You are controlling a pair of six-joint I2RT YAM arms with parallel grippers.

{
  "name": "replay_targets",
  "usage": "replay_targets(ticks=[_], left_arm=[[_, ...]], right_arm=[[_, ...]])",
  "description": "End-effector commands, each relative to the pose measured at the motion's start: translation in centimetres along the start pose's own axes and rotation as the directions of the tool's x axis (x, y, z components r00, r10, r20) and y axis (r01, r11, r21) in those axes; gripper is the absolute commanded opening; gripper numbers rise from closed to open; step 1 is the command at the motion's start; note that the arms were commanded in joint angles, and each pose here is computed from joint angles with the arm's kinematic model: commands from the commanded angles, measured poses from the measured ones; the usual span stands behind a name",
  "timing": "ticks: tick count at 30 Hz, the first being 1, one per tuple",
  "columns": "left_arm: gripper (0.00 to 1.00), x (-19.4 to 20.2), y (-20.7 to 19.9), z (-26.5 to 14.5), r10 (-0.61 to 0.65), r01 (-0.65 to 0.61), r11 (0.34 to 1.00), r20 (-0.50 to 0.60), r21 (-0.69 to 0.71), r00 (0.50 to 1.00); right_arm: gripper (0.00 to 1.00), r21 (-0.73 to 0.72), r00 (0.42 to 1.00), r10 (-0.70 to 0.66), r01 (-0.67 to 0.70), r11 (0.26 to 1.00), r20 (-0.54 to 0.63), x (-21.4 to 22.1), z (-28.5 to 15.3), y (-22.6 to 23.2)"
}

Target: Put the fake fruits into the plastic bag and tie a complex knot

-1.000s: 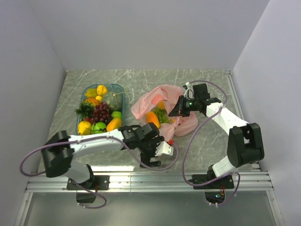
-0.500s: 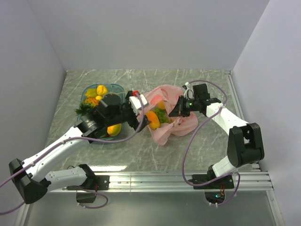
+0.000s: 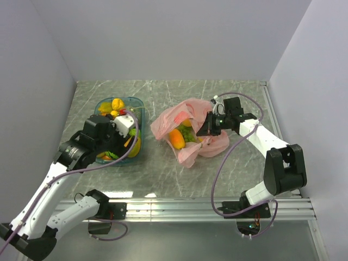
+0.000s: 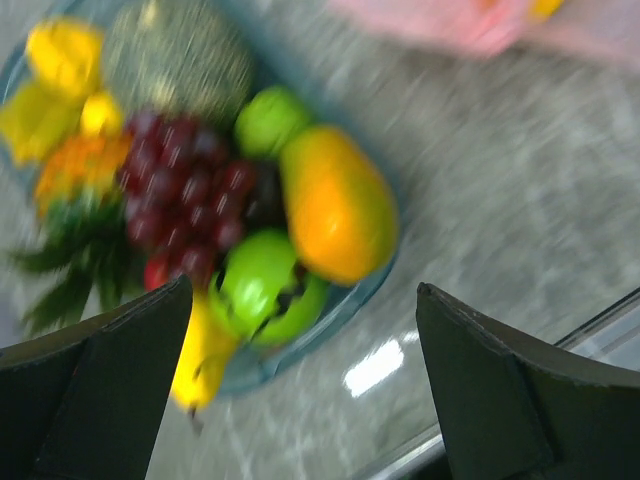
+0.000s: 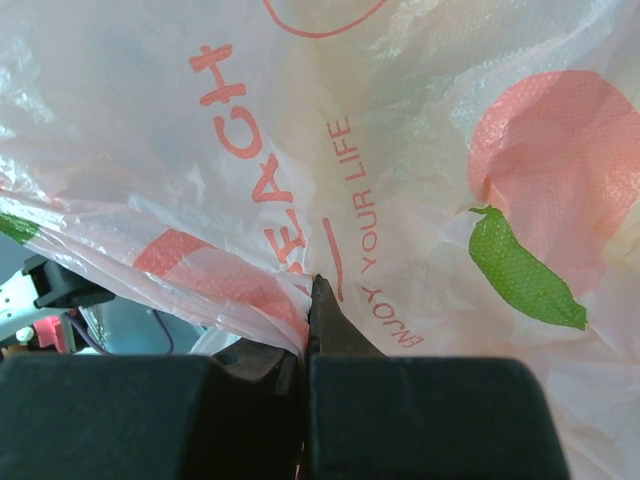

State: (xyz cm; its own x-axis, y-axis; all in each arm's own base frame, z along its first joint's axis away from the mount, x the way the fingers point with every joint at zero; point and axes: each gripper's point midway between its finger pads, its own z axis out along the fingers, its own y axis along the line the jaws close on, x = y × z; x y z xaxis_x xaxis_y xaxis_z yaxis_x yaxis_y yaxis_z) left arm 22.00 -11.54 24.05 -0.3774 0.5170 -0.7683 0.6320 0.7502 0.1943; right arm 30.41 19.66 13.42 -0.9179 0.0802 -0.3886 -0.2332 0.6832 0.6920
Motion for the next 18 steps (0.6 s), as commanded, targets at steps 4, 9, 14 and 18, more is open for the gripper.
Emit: replay_targets(ticks=[4, 9, 14, 18], left_arm=[[0.99, 7.6, 2.5, -1.6, -0.027, -0.016, 0.990, -0.297, -0.143, 0.955], [0.99, 8.8, 2.9, -0.2, -0.040, -0.014, 0.989, -0.359, -0.146, 0.933], [0.99, 9.0, 3.9, 1.9, -0.043, -0.017, 0.990, -0.406, -0.143, 0.913], [0.99, 9.1, 4.4, 2.9, -0.062, -0.003, 0.989, -0.436, -0.147, 0.898]], right_arm=[[0.00, -0.003, 0.998, -0.058, 0.058, 0.998, 0.031, -0.9, -0.9, 1.4], [0.00, -0.004, 0.998, -0.054, 0.054, 0.999, 0.029, -0.9, -0.9, 1.5], [0.00, -0.006, 0.998, -0.056, 0.056, 0.998, 0.032, -0.8, -0.9, 1.6], [0.00, -0.008, 0.998, -0.049, 0.049, 0.999, 0.026, -0.7, -0.9, 1.6]])
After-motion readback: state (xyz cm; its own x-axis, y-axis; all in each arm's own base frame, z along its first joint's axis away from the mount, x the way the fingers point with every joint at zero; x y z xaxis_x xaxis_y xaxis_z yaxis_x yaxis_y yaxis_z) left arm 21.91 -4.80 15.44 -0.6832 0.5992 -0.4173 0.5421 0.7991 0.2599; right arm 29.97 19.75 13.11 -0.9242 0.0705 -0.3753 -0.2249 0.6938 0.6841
